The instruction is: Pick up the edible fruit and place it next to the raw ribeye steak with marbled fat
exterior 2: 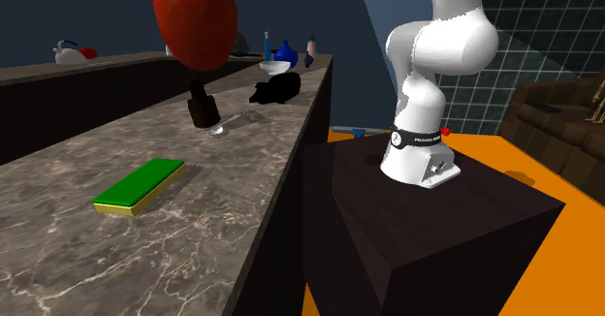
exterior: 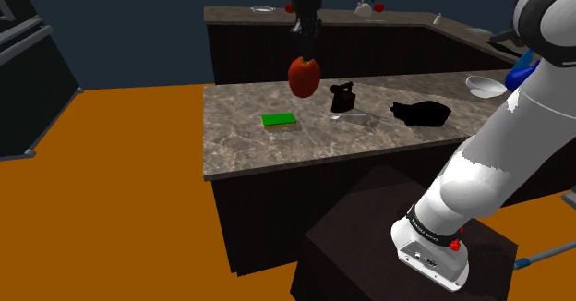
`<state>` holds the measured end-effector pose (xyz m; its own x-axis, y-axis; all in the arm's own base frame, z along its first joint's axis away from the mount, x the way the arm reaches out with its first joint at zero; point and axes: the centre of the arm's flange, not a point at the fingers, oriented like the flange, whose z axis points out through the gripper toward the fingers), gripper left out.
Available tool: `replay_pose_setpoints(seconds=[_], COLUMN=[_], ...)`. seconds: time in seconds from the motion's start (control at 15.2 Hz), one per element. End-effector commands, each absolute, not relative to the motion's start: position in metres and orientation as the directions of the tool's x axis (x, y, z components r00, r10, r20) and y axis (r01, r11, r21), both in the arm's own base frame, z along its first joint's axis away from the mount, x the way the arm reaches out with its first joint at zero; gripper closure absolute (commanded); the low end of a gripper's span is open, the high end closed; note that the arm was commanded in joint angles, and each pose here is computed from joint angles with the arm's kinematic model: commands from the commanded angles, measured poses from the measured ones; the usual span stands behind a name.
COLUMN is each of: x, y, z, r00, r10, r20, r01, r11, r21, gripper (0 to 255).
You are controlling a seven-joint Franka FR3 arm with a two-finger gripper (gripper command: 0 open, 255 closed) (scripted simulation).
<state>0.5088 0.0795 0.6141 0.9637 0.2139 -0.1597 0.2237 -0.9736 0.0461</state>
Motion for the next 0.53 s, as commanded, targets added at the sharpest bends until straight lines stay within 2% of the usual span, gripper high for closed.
replay_pose_setpoints(seconds=[0.0,0.46], x=[0.507,0.502], y=[0.052,-0.040], z=[0.614,0.614], r00=[0.964,0.964], r10=[0.215,0.215], r20=[-0.160,-0.160], r01=[0.225,0.225], r11=[-0.973,-0.973], r21=[0.046,0.046], gripper=[255,255])
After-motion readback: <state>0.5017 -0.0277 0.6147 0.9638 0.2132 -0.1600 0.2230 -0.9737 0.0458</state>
